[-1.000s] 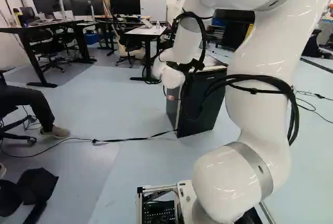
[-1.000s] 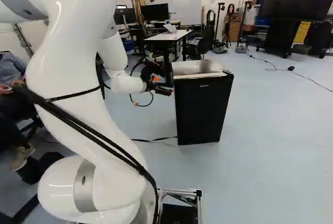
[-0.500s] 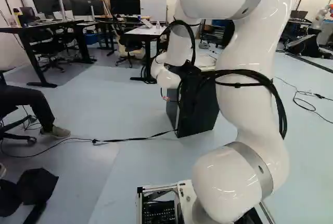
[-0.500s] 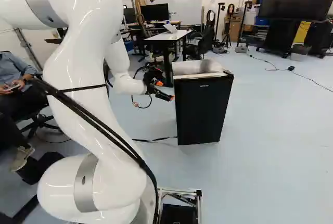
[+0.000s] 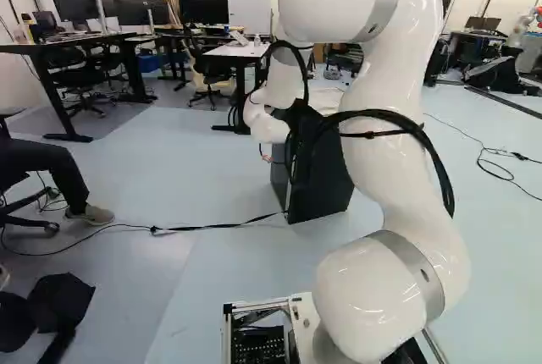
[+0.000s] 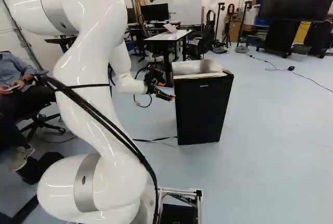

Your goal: Open the fridge door

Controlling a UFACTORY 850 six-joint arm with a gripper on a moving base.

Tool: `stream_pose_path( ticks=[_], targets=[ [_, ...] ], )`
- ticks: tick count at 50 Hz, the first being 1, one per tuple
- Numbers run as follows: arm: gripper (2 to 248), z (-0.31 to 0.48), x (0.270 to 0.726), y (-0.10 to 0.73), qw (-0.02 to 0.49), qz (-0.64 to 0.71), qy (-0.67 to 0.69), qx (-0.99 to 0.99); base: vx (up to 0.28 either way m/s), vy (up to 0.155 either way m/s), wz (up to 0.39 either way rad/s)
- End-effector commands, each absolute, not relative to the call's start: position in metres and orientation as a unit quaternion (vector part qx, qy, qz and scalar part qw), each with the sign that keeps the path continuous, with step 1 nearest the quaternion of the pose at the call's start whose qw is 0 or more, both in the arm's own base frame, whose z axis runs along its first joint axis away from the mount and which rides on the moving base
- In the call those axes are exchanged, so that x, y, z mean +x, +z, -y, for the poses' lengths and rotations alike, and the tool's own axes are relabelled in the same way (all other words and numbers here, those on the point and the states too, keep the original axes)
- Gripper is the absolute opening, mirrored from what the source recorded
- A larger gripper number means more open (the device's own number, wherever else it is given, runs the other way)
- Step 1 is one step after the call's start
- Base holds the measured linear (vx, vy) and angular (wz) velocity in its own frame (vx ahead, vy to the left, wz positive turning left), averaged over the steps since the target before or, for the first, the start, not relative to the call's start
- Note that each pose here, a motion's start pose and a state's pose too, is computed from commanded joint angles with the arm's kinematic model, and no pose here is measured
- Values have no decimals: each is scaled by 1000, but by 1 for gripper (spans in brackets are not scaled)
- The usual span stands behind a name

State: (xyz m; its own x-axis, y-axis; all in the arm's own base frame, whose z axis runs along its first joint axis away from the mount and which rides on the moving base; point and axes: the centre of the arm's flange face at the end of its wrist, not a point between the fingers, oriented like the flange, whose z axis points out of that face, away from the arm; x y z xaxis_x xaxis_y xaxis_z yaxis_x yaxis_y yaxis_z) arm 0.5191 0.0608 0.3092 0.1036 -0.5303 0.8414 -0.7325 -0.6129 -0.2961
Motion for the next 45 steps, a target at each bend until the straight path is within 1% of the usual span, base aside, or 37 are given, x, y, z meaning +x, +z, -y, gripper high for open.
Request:
stream_pose_path(
  ticks=[20, 45],
  targets=[
    [247, -62, 539, 311, 111, 441, 538, 710, 0, 0, 0],
    [247, -59, 544, 284, 147, 452, 540, 695, 0, 0, 0]
  ],
)
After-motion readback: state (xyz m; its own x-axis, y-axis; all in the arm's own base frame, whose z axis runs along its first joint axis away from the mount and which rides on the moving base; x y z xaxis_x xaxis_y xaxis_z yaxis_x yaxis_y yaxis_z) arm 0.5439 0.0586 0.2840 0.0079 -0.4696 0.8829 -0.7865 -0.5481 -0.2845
